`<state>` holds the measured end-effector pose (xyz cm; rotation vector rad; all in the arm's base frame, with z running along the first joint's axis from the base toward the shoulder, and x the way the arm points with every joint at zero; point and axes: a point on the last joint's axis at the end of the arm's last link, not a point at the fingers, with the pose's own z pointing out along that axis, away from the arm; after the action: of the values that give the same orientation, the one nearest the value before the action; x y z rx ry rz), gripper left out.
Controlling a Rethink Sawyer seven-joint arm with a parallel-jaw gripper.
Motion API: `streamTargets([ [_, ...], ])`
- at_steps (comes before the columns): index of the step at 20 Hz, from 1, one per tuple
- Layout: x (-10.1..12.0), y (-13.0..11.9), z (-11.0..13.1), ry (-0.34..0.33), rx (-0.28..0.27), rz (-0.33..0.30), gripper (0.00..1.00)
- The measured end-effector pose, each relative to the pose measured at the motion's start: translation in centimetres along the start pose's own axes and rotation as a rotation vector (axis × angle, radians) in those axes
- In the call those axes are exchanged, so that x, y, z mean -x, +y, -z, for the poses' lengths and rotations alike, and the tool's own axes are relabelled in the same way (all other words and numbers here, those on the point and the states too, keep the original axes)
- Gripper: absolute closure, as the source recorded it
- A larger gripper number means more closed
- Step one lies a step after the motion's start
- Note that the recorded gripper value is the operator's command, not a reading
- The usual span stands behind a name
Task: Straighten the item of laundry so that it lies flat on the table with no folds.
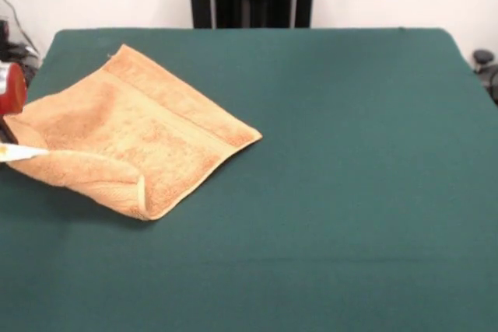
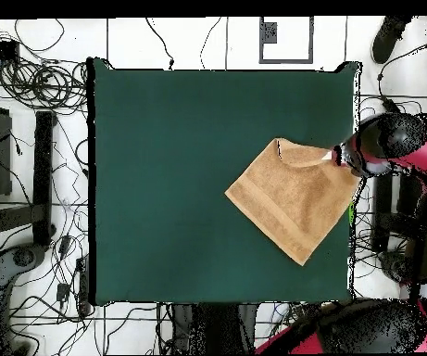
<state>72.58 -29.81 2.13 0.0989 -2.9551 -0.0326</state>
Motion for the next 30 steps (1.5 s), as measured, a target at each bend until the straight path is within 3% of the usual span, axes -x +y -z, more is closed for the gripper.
streamTargets([
  [11, 1.8, 0.2, -5.9, -0.161, 0.029, -0.012, 1.0],
  [17, 2.2, 0.0, -6.0, -0.191, 0.044, -0.022, 1.0],
  [30, 3.7, -0.1, -6.0, -0.282, 0.148, -0.065, 1.0],
])
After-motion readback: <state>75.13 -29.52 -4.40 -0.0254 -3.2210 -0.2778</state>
